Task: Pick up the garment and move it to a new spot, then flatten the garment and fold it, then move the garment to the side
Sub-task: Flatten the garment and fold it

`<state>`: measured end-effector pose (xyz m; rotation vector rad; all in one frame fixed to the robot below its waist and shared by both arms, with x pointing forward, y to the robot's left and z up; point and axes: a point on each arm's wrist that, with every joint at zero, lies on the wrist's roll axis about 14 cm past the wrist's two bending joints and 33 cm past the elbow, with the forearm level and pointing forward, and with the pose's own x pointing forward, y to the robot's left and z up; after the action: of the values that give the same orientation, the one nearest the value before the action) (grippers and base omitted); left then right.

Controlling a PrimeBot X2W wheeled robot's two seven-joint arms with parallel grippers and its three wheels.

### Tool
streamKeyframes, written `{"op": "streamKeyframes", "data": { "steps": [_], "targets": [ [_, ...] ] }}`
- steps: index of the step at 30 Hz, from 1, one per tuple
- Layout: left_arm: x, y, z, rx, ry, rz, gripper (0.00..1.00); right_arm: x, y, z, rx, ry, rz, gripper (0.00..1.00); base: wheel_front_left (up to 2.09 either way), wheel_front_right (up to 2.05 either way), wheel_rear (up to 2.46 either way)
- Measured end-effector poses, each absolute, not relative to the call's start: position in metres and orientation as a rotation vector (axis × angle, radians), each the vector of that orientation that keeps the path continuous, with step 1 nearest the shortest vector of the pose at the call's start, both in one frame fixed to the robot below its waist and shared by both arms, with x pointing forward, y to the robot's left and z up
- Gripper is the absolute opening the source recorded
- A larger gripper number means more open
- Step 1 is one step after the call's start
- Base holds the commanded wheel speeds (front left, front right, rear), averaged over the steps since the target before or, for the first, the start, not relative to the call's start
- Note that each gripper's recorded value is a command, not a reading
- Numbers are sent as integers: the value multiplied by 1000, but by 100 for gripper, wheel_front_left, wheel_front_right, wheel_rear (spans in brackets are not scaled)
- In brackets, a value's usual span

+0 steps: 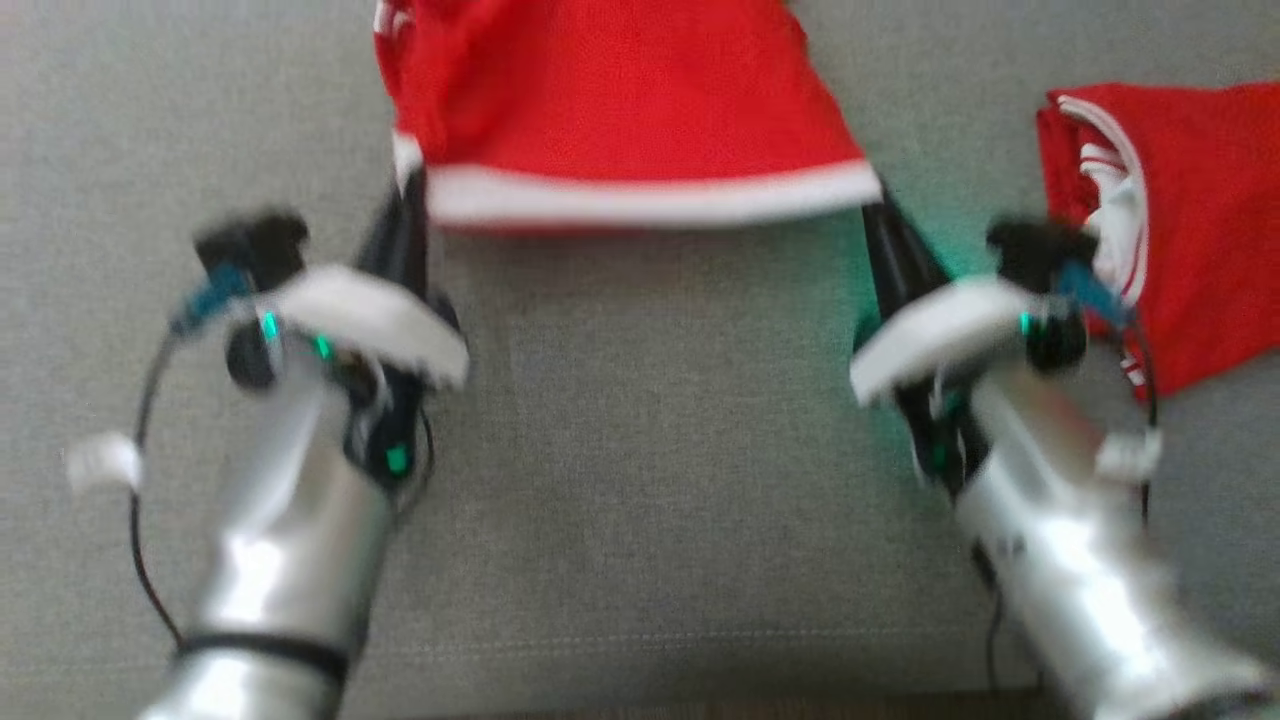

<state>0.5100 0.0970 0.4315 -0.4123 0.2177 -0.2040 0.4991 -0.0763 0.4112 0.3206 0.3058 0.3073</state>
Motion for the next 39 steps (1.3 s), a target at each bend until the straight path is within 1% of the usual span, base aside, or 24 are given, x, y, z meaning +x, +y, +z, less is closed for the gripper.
{"op": "streamKeyframes", "data": {
  "steps": [2, 6, 8, 12, 13, 19, 22, 28, 33, 36, 39],
  "targets": [
    [489, 96, 425, -428, 233, -208, 0, 477, -80, 406, 333, 308, 296, 0, 0, 0, 0],
    [446, 105, 410, -441, 271, -194, 0, 419, -90, 384, 347, 359, 259, 0, 0, 0, 0],
    [428, 109, 408, -445, 274, -193, 0, 396, -94, 383, 352, 372, 246, 0, 0, 0, 0],
    [403, 111, 416, -465, 248, -178, 0, 370, -100, 401, 348, 360, 234, 0, 0, 0, 0],
    [403, 111, 416, -465, 248, -178, 0, 370, -100, 401, 348, 360, 234, 0, 0, 0, 0],
    [364, 119, 425, -466, 236, -135, 0, 318, -108, 415, 343, 424, 224, 0, 0, 0, 0],
    [346, 124, 430, -460, 240, -119, 0, 298, -111, 424, 350, 434, 219, 0, 0, 0, 0],
    [310, 131, 434, -447, 280, -101, 0, 278, -114, 443, 344, 427, 221, 0, 0, 0, 0],
    [306, 132, 442, -441, 284, -105, 0, 278, -116, 448, 303, 430, 228, 0, 0, 0, 0],
    [314, 131, 445, -434, 296, -122, 0, 294, -119, 454, 286, 400, 225, 0, 0, 0, 0],
    [333, 128, 451, -450, 285, -139, 0, 327, -120, 462, 260, 346, 227, 0, 0, 0, 0]
  ]
}}
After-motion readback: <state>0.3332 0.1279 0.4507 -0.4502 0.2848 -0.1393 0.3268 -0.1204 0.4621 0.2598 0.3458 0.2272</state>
